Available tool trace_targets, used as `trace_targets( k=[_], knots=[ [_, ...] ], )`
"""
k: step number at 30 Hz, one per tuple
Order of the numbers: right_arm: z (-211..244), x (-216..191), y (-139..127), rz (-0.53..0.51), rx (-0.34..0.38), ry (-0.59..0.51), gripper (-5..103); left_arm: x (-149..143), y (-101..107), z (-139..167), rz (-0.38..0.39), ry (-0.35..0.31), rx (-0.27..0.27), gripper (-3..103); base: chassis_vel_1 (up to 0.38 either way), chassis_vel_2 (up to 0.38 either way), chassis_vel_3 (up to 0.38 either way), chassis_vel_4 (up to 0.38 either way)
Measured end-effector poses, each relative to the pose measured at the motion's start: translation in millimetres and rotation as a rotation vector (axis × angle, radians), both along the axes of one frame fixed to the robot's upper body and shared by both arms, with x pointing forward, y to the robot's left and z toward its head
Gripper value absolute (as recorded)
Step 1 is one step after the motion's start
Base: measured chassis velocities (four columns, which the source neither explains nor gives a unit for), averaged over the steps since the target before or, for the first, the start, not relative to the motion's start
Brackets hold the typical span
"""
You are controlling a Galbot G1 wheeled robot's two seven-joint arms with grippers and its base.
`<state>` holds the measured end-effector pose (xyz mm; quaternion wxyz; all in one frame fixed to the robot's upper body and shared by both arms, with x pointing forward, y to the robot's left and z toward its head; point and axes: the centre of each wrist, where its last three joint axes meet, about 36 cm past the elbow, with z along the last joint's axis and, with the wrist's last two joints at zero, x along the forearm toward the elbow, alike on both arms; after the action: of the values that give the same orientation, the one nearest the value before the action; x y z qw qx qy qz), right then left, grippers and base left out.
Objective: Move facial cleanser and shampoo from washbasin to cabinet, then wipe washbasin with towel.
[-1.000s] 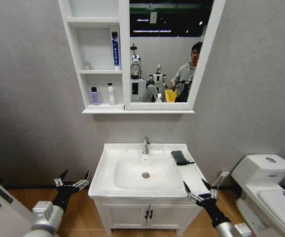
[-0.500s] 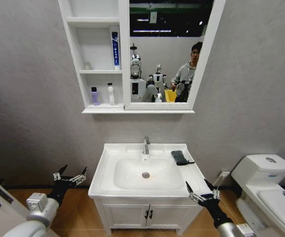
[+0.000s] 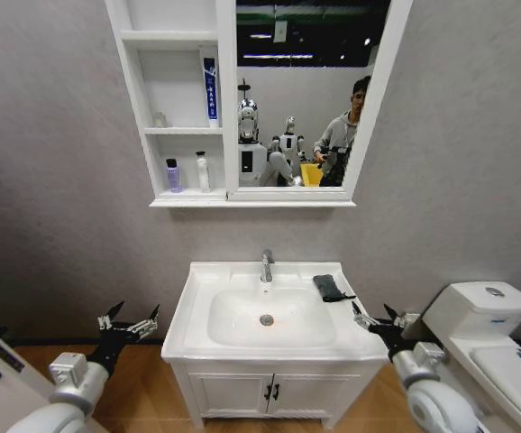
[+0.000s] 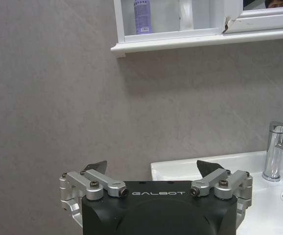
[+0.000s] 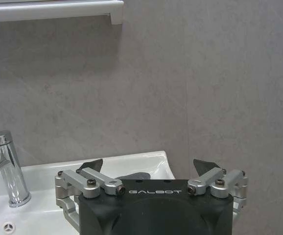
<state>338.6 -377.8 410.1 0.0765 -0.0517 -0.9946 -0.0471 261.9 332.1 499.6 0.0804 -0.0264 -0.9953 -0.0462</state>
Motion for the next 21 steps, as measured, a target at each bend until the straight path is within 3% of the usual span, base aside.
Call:
trace_targets(
  k=[4, 8, 12, 21],
  knots=[
    [-6, 22, -8, -0.011, 0.013, 0.007, 100, 0, 0, 0, 0.0, 0.0, 0.0, 100, 0.0, 0.0, 0.0, 0.0],
    [-12, 66, -23, -0.027, 0.048, 0.088, 100, 0, 0, 0, 0.001, 0.0, 0.0, 100, 0.0, 0.0, 0.0, 0.0],
    [-17, 106, -33, 0.0, 0.018, 0.125, 100, 0, 0, 0, 0.001, 0.0, 0.0, 100, 0.0, 0.0, 0.0, 0.0],
    [-42, 157, -9, 0.065, 0.019, 0.211, 100, 0, 0, 0, 0.001, 0.0, 0.0, 100, 0.0, 0.0, 0.0, 0.0]
  ],
)
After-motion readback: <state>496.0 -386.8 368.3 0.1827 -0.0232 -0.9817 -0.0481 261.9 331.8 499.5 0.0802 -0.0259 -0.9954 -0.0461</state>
